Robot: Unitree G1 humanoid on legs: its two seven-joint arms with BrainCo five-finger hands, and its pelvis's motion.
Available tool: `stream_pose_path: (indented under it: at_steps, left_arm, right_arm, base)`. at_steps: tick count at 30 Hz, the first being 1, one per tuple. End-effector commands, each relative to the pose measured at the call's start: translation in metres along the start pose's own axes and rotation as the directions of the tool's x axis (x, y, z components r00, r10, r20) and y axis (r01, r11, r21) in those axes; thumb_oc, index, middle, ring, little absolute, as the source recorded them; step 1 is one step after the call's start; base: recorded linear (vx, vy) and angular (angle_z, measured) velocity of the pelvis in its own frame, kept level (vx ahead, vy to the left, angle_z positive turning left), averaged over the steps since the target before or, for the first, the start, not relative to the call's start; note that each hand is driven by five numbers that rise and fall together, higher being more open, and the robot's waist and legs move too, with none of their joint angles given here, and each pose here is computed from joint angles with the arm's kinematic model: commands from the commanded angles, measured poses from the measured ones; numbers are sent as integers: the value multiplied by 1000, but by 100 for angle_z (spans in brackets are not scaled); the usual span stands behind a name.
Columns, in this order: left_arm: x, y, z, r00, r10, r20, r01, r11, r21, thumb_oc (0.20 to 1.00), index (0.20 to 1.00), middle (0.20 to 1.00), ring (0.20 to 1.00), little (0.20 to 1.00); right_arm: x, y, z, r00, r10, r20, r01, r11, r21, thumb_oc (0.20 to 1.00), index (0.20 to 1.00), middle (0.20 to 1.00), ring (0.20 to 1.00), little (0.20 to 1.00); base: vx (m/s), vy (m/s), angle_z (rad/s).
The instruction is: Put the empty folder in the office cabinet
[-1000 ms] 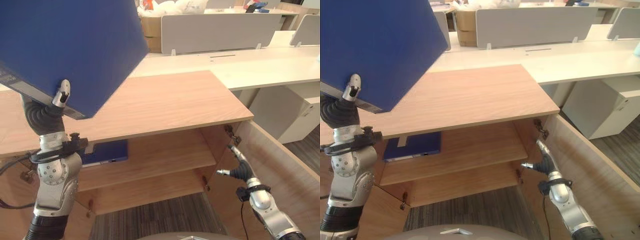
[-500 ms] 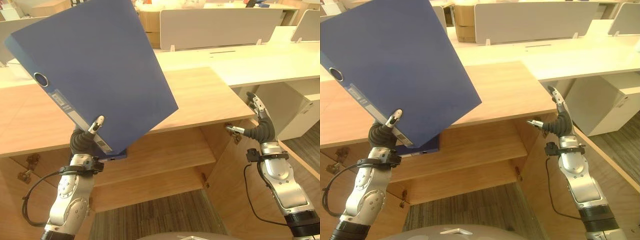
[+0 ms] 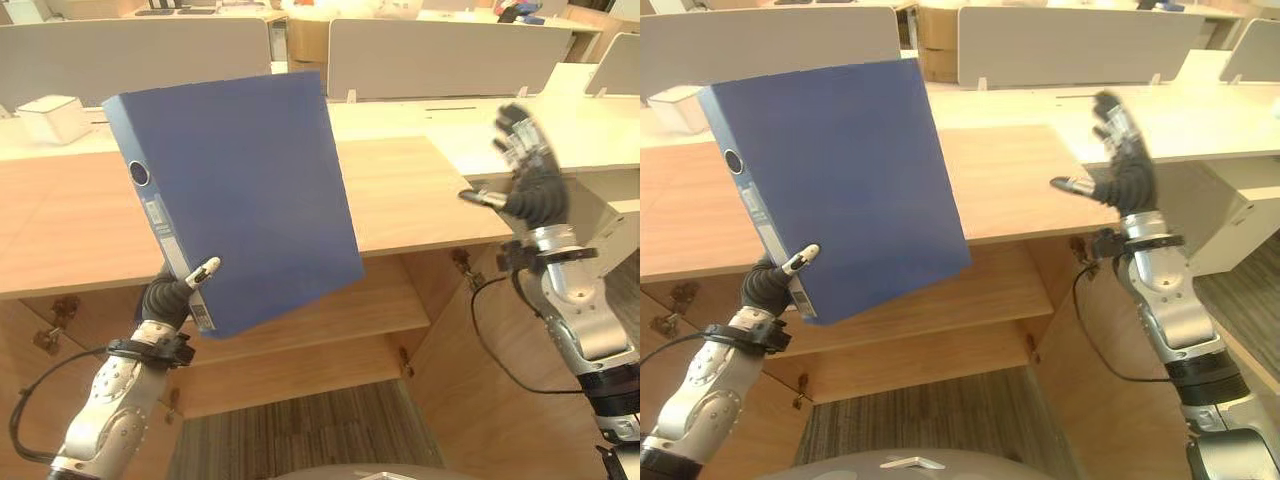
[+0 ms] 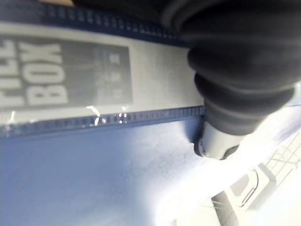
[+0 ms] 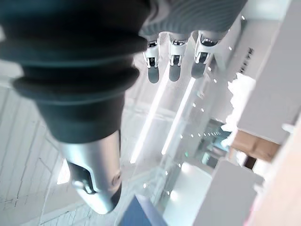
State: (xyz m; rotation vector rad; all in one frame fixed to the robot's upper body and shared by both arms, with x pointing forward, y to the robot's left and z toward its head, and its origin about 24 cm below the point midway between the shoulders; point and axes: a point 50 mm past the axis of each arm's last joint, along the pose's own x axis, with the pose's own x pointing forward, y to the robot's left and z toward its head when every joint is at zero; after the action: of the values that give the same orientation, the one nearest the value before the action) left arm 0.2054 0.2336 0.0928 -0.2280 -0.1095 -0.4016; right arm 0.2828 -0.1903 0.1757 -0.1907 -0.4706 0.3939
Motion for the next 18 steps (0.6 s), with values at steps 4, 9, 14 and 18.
stream_pose_path:
  at_steps: [4,9,14,18]
  left_arm:
    - [10,-1,39,986,-141,83,131,984,120,200,200,200,200,200]
    - [14,-4,46,977,-206,57,196,969,150,200,200,200,200,200]
    - [21,-12,48,965,-253,73,241,960,141,200,200,200,200,200]
    - [25,-17,49,958,-269,98,255,958,135,200,200,200,200,200]
  right_arm:
    - [13,4,12,983,182,35,-185,956,228,1000,1000,1000,1000,1000]
    - [11,22,2,949,315,-13,-290,888,358,1000,1000,1000,1000,1000]
    - [13,33,-7,941,339,-20,-293,839,459,1000,1000,1000,1000,1000]
    - [16,42,-12,935,354,-24,-296,816,497,1000,1000,1000,1000,1000]
  base:
    - [0,0,0]
    - [-1,0,1]
    - [1,7,8]
    - [2,1,3]
